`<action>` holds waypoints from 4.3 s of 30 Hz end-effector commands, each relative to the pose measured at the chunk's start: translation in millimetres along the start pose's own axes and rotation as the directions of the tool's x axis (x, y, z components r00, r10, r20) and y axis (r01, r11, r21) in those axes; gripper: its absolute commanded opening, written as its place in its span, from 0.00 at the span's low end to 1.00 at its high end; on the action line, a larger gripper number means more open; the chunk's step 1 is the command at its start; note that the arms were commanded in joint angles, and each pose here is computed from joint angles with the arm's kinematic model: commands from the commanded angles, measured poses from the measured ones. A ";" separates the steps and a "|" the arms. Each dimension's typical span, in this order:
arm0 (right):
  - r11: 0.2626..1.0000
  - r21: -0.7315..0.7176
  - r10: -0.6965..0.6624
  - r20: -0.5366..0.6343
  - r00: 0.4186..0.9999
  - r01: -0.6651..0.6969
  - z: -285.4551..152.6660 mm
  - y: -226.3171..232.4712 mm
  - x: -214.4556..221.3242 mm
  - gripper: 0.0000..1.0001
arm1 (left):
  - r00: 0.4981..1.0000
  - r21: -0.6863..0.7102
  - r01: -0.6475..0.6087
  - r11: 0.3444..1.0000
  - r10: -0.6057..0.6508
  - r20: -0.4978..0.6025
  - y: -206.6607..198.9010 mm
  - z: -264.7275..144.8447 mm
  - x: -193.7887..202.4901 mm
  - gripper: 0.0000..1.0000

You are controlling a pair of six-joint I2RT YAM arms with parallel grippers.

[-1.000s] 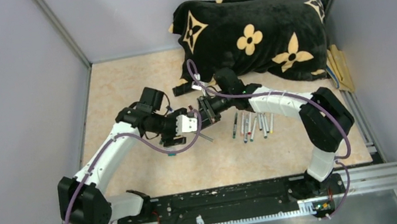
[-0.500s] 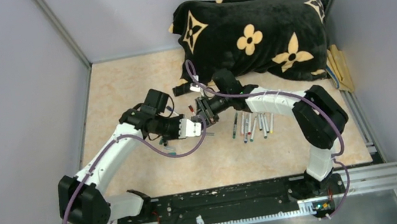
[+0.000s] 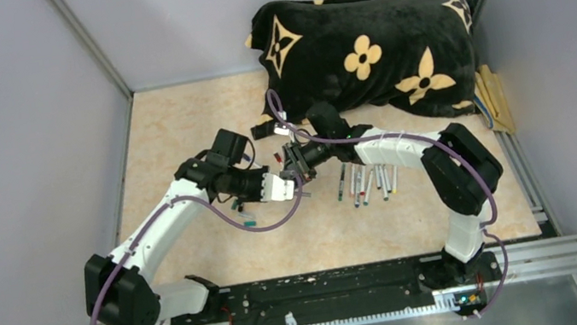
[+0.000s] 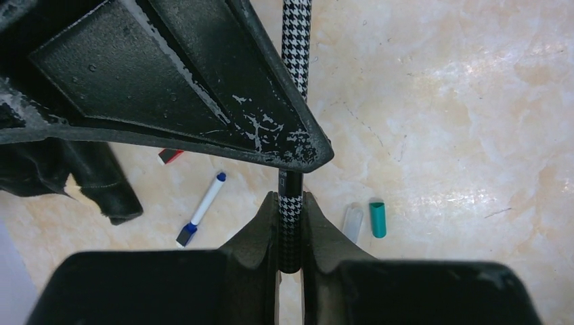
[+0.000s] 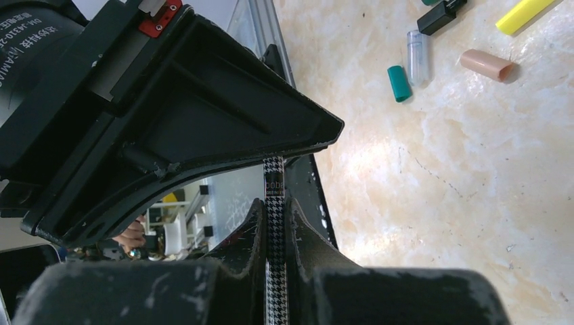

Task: Open the pen caps

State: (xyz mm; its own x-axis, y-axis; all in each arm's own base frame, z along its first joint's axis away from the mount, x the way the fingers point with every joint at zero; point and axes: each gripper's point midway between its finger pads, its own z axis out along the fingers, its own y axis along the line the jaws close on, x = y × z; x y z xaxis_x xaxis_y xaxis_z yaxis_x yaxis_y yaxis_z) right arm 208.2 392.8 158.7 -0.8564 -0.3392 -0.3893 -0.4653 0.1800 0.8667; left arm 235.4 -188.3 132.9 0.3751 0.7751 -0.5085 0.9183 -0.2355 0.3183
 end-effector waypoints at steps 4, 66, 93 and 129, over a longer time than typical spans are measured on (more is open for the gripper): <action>0.999 0.041 -0.008 0.001 1.000 0.008 -24.7 2.2 13.0 0.00 | 0.984 -0.082 -0.067 0.994 0.052 -0.168 19.3 -4.1 30.0 0.00; 0.333 0.853 -0.223 0.485 0.846 -0.401 -128.1 -197.1 15.9 0.17 | 0.780 -0.114 0.623 0.774 -0.626 0.016 61.2 34.9 101.9 0.53; 0.539 0.841 -0.419 0.323 0.848 -0.054 -59.4 -114.0 -87.4 0.41 | 0.699 -0.229 0.712 0.663 -0.644 0.311 110.7 -114.4 59.5 0.81; 0.728 0.663 -0.376 0.173 0.910 0.175 -13.8 -95.3 -43.8 0.00 | 0.744 -0.051 0.614 0.788 -0.555 0.373 46.1 -77.6 65.0 0.99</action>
State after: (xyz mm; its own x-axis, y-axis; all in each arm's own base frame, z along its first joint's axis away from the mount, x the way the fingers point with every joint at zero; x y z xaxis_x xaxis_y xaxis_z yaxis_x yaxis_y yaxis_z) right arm 312.4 354.8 30.5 -0.6476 -0.3143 -0.6941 -0.5330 0.8379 0.1179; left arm 322.7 -86.1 199.9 -0.2865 0.4456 -0.8482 0.8780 0.4765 -0.0462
